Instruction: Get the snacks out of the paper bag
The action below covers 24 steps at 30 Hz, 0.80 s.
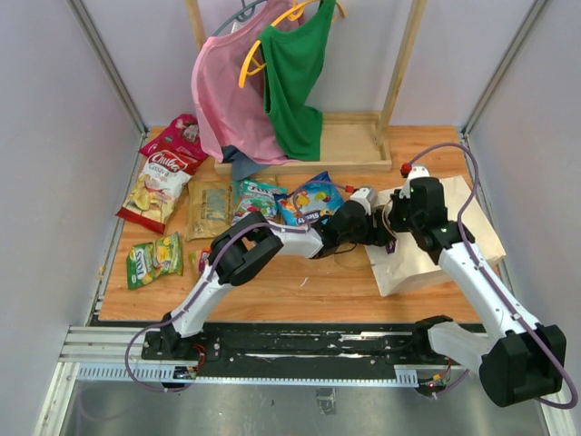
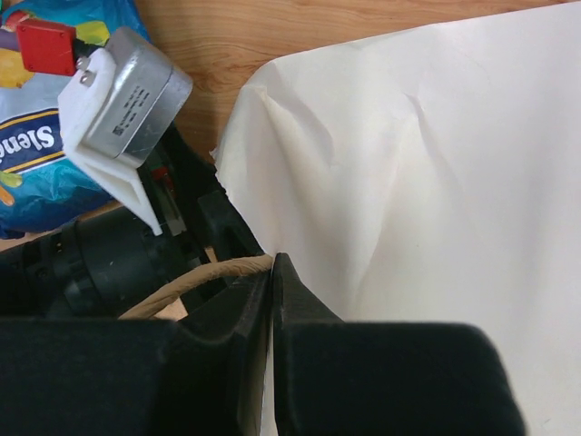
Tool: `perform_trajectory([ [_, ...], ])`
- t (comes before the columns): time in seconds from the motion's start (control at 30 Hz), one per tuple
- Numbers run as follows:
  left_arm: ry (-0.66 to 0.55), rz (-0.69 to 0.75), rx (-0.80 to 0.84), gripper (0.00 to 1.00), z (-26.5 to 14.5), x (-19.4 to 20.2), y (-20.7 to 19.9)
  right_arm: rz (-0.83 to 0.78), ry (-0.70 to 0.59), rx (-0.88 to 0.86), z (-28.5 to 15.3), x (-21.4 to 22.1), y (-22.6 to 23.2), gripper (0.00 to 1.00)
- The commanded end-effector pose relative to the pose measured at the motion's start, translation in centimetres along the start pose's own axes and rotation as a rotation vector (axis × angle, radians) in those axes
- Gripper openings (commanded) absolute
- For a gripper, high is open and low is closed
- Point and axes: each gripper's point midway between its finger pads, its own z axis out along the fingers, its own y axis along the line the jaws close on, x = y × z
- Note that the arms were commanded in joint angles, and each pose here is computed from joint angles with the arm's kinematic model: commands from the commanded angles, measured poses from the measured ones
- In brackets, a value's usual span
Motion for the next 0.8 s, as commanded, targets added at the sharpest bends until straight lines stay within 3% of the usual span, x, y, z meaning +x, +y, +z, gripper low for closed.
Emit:
perform_trajectory([
  [0.0, 0.033, 0.021, -0.032, 0.70, 1.2, 1.2, 0.8, 0.017, -0.003, 0.015, -0.1, 0.4, -0.5, 0.05],
  [0.17, 0.038, 0.050, -0.080, 0.63, 1.9, 1.2, 1.6, 0.017, -0.008, 0.005, 0.0, 0.3, -0.3, 0.05],
  [0.37, 0.062, 0.065, -0.112, 0.36, 2.0, 2.6, 2.7, 0.017, -0.014, 0.005, -0.2, 0.2, -0.3, 0.05],
  [0.5, 0.066, 0.063, -0.118, 0.28, 1.8, 2.9, 3.0, 0.018, -0.009, 0.004, -0.1, 0.4, -0.3, 0.04],
  [0.67, 0.049, 0.062, -0.120, 0.02, 1.1, 2.3, 2.8, 0.019, -0.015, 0.013, -0.1, 0.2, -0.4, 0.04],
  [0.77, 0.030, 0.062, -0.111, 0.01, 0.0, 1.8, 2.4, 0.021, -0.022, 0.020, -0.2, 0.0, -0.5, 0.04],
])
